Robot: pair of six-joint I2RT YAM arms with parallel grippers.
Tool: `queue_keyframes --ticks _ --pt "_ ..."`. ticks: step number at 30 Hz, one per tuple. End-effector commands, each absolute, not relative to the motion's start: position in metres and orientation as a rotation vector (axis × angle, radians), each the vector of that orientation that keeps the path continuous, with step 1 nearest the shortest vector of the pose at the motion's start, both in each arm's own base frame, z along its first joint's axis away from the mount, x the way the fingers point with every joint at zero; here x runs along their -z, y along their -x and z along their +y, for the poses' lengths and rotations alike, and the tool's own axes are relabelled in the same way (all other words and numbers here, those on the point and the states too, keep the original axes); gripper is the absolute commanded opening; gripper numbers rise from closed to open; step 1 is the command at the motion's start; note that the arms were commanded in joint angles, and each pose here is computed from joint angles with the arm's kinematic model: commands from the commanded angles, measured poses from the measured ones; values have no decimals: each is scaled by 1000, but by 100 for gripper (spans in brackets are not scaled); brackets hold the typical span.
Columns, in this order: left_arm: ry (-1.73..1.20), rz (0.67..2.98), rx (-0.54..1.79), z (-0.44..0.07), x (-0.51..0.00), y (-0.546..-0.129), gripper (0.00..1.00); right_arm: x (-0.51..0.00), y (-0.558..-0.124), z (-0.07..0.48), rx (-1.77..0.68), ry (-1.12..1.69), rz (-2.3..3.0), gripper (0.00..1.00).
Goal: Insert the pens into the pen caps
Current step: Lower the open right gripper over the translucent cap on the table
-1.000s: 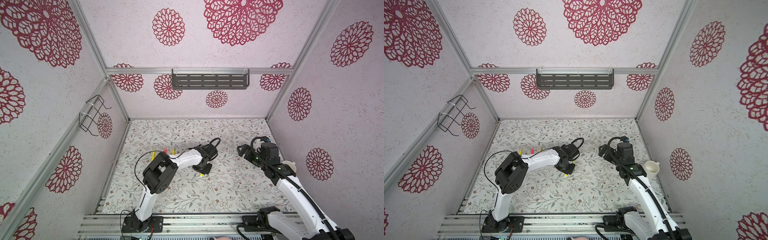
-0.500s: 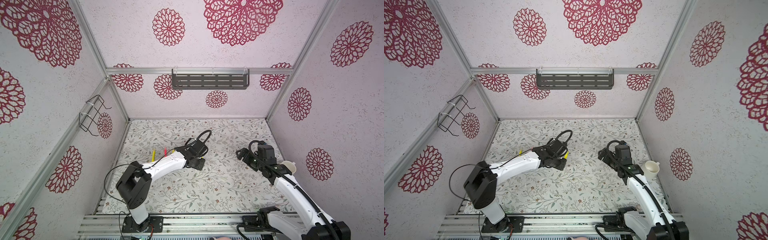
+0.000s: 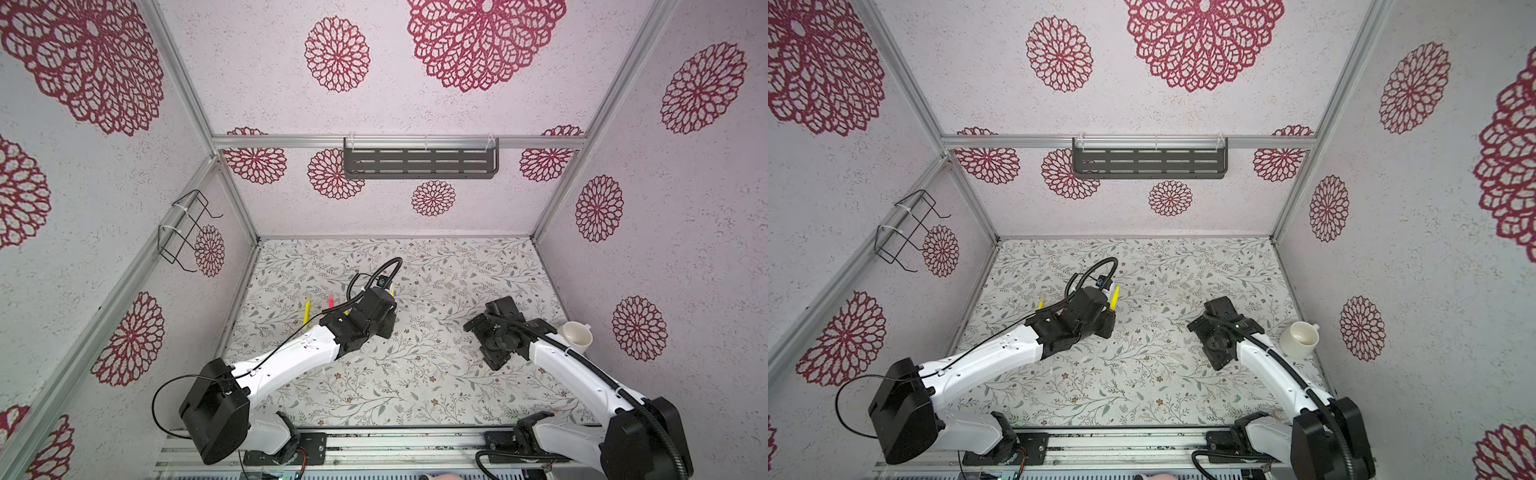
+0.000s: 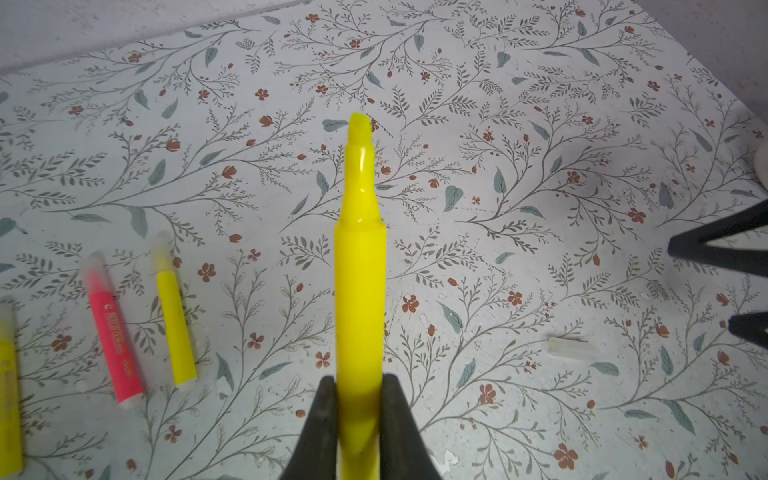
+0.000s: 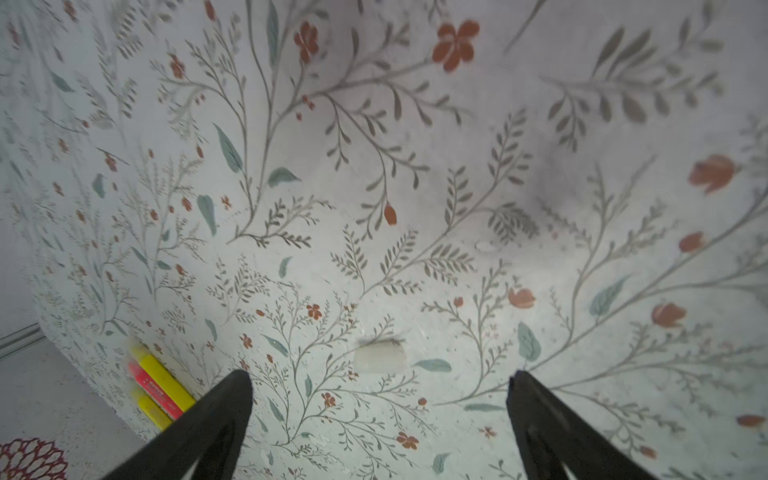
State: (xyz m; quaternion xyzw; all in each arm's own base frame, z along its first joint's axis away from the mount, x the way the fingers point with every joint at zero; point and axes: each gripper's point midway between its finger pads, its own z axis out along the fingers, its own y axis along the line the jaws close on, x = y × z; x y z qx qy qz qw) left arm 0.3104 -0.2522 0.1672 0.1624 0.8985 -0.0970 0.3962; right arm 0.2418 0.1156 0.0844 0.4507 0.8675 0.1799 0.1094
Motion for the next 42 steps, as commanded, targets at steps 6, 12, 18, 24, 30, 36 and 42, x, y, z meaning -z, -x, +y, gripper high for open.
queue_keyframes --ticks 6,12,18,24,30,36,42 --pt "-342 2188 266 -240 -183 -310 0 -67 -230 152 -562 -1705 2460 89" --pt "-313 2164 257 -228 -184 -303 0 -62 -239 167 -587 -1740 2416 78" --pt "-310 2152 246 -222 -184 -301 0 -58 -243 186 -580 -1757 2442 77" --pt "-308 2156 222 -216 -181 -301 0 -52 -248 196 -659 -1740 2416 62" --pt "-290 2163 232 -212 -179 -303 0 -77 -271 201 -643 -1502 2456 62" --pt "-290 2164 237 -213 -179 -304 0 -57 -253 201 -628 -1615 2481 59" --pt "-281 2168 254 -211 -175 -305 0 -50 -235 185 -589 -1771 2365 57"
